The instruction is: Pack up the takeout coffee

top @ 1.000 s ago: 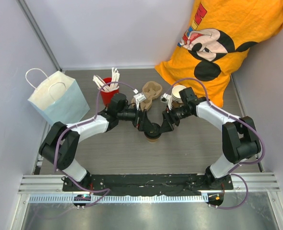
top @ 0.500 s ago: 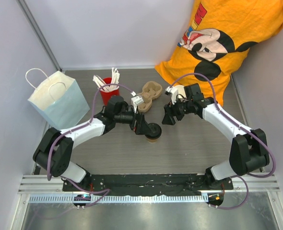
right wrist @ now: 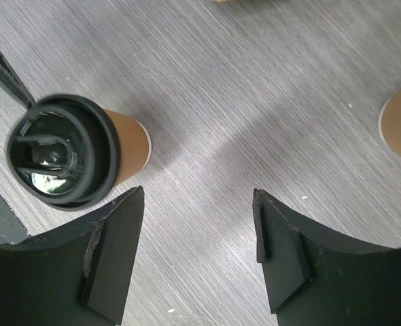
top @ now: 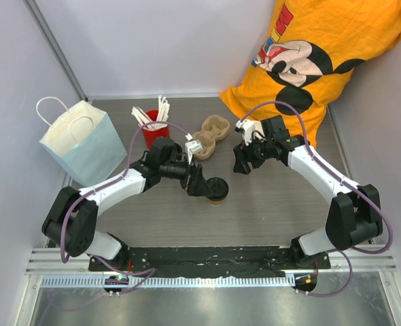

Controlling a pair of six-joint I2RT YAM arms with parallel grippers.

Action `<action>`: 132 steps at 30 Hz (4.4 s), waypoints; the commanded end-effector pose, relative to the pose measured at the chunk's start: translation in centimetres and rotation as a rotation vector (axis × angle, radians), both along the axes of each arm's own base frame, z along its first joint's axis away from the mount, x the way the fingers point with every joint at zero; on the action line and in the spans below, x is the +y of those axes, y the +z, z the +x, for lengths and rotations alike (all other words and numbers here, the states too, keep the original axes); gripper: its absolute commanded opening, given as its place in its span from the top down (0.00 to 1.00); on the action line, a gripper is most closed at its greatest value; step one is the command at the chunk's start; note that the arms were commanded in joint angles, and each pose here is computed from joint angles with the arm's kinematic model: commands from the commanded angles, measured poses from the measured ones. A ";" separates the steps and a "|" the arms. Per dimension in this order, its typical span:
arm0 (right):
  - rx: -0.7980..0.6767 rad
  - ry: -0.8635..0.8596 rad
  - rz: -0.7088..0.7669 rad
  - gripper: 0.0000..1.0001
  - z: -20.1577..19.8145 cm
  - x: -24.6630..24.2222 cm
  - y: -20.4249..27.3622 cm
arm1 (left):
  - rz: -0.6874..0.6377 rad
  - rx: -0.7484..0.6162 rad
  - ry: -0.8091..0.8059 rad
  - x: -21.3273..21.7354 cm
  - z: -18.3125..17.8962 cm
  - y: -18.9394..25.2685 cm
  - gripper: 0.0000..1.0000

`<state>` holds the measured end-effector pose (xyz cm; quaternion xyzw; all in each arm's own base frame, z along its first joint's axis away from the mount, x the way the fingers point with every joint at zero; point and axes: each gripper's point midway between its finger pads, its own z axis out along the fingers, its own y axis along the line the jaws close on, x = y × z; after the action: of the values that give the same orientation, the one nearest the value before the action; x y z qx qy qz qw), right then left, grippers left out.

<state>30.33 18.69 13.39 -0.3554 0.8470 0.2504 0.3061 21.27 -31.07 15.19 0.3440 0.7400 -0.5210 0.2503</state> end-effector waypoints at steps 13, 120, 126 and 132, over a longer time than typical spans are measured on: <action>-0.097 0.240 -0.006 0.41 -5.7 5.3 7.4 | 0.057 -0.278 0.227 7.2 5.1 13.6 0.00; -0.416 0.118 -0.064 0.99 -2.3 4.3 16.9 | 0.812 -0.841 1.069 36.1 8.7 25.6 0.03; -0.425 0.113 -0.053 0.99 -2.4 4.0 17.1 | 0.846 -0.789 1.050 38.5 9.9 24.3 0.18; -0.436 0.100 -0.037 0.99 -2.4 3.8 17.7 | 0.843 -0.760 0.979 39.0 10.4 22.8 0.35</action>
<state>28.12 22.57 28.66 -0.4516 0.7679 0.1592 0.4255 31.69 8.57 36.35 0.1605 0.8272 0.1386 0.5203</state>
